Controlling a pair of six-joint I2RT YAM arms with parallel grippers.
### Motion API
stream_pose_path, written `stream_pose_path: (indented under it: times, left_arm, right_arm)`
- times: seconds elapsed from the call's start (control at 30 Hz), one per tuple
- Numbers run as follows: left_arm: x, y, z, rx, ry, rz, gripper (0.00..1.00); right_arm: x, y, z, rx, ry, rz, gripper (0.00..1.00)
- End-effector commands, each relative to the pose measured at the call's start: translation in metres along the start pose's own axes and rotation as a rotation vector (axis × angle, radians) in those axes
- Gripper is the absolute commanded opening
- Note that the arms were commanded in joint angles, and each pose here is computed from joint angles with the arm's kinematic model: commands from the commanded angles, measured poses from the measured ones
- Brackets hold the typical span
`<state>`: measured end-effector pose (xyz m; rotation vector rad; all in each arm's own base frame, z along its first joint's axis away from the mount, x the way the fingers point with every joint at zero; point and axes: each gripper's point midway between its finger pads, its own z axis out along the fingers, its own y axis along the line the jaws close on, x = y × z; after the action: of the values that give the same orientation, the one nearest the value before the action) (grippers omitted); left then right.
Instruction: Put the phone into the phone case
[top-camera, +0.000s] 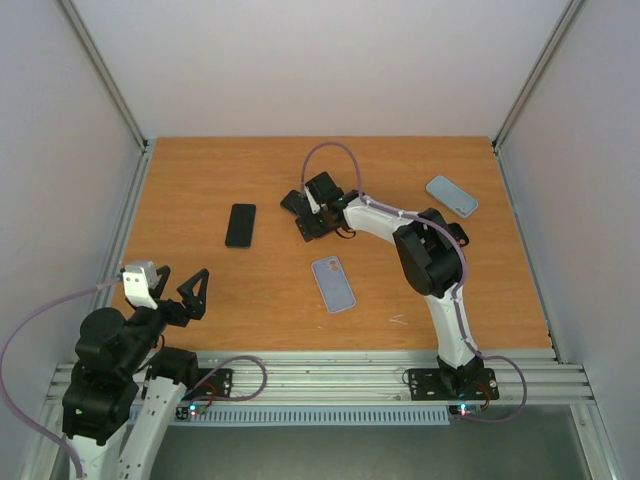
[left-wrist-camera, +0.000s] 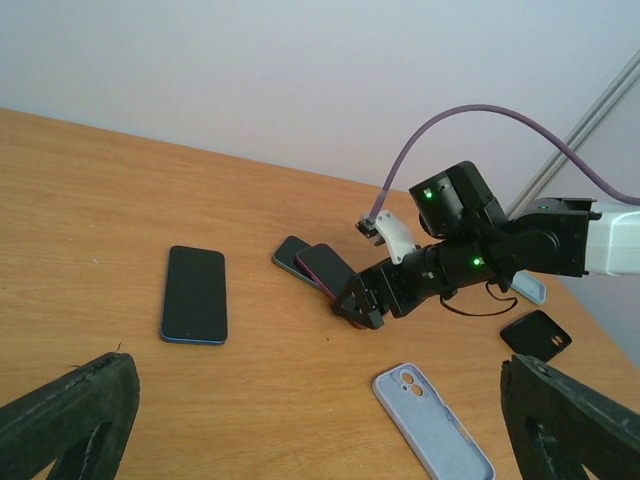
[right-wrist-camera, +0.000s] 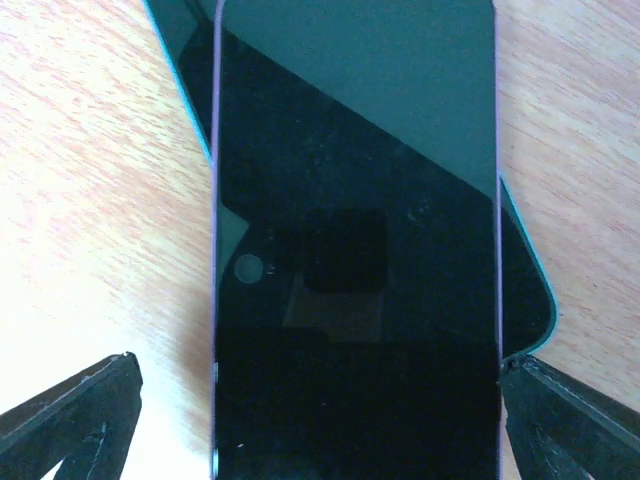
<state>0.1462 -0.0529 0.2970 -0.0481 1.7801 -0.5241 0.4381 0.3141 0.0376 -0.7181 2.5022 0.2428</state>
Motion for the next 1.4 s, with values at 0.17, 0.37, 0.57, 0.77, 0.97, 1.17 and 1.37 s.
stream_pose_path:
  times: [0.17, 0.37, 0.57, 0.77, 0.97, 1.17, 1.37]
  left_arm:
    - [-0.009, -0.006, 0.004, 0.03, -0.031, 0.022, 0.99]
    - [-0.009, -0.006, 0.003, 0.031, -0.034, 0.025, 0.99]
    - [-0.009, -0.006, 0.004, 0.027, -0.03, 0.022, 0.99]
    - [-0.009, -0.001, 0.005, 0.0, -0.028, 0.016, 0.99]
    - [-0.01, -0.002, 0.007, -0.001, -0.008, -0.011, 0.99]
    - [-0.014, -0.012, 0.015, 0.036, 0.049, -0.089, 0.99]
    - [-0.002, -0.023, 0.034, 0.11, 0.132, -0.184, 0.99]
  right_arm:
    - [0.009, -0.018, 0.011, 0.051, 0.041, 0.026, 0.98]
    - [0.019, -0.016, 0.017, 0.034, 0.079, 0.043, 0.99]
    - [0.028, -0.015, 0.021, 0.029, 0.106, 0.059, 0.93]
    - [0.029, -0.017, 0.009, 0.045, 0.102, 0.064, 0.78]
    - [0.024, -0.015, -0.017, 0.033, 0.063, 0.101, 0.62]
    - [0.015, -0.012, -0.051, 0.014, 0.002, 0.155, 0.5]
    - [0.011, -0.004, -0.092, -0.006, -0.074, 0.21, 0.41]
